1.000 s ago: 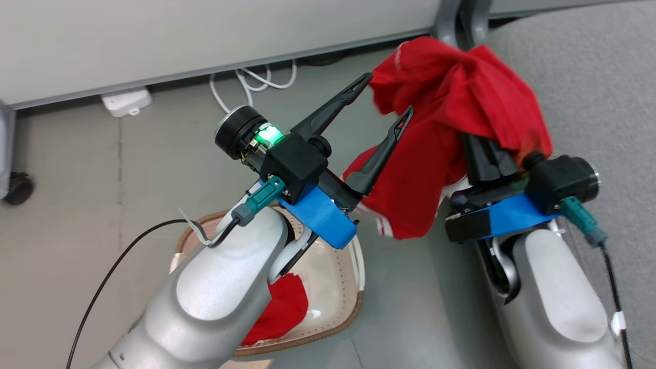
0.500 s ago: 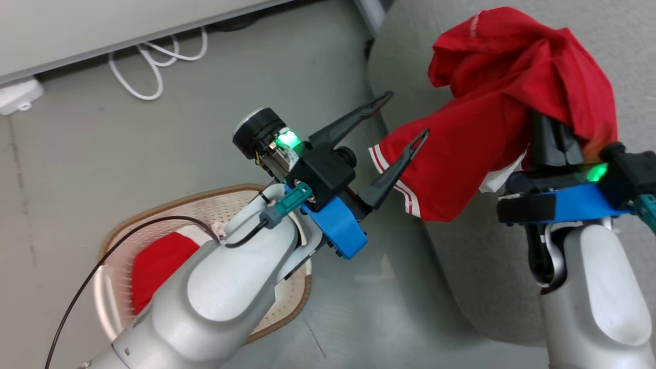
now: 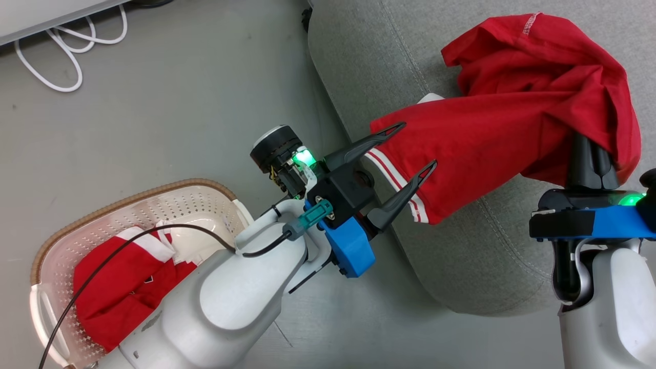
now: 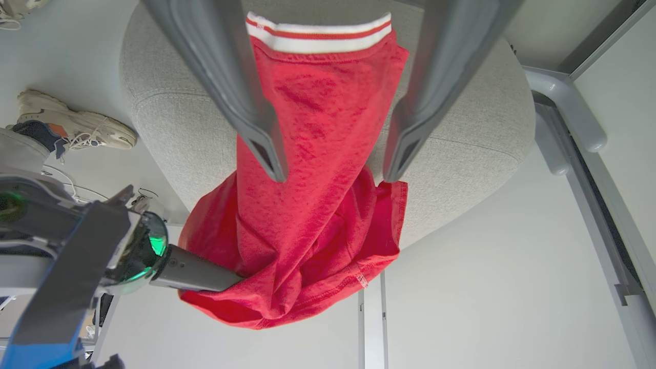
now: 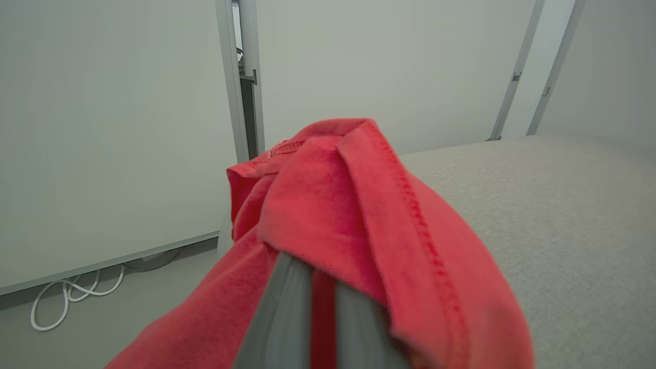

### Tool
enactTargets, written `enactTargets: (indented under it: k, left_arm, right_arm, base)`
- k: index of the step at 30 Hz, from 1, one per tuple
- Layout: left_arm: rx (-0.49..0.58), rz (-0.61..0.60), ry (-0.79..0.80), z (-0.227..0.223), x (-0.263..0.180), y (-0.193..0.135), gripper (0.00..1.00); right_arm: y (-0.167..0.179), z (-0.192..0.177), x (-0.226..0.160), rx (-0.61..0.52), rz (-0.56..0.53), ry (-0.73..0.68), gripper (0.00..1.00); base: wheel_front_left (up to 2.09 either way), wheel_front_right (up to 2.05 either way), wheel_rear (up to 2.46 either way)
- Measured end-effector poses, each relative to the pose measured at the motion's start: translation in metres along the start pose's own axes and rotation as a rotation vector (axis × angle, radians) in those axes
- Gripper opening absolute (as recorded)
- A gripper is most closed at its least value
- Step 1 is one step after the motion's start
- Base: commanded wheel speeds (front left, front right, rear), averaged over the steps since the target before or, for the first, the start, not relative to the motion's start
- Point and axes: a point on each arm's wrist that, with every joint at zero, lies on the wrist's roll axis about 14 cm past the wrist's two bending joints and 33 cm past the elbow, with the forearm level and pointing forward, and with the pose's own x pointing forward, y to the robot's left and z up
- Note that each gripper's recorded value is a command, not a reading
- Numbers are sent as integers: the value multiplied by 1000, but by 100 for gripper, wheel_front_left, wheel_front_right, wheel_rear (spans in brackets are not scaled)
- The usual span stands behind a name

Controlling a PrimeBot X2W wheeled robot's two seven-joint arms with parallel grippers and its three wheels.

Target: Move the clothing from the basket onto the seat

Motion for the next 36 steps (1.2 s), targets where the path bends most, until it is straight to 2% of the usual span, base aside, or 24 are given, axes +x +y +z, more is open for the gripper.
enactTargets:
  k: [10, 15, 20, 25, 29, 36]
  left_arm:
    - [-15, 2, 2, -5, -1, 1, 100]
    - [-16, 30, -7, -6, -3, 11, 100]
    - [-30, 54, -13, -16, -5, 25, 100]
    - [-47, 70, -6, -33, -6, 40, 100]
    - [-61, 83, -1, -49, -8, 53, 100]
    - [-84, 101, -6, -77, -12, 72, 100]
  right_arm:
    - [3, 3, 2, -4, 9, -12, 0]
    - [11, 27, 22, -30, 28, -93, 0]
    - [4, 71, 55, -68, 0, -239, 0]
    - [-16, 120, 88, -166, -34, -386, 0]
    - [-38, 140, 110, -227, -82, -448, 0]
    - [-84, 128, 140, -298, -193, -421, 0]
  base:
    - [0, 0, 0]
    - [0, 0, 0]
    - [0, 0, 0]
    - [0, 0, 0]
    - [0, 0, 0]
    - [0, 0, 0]
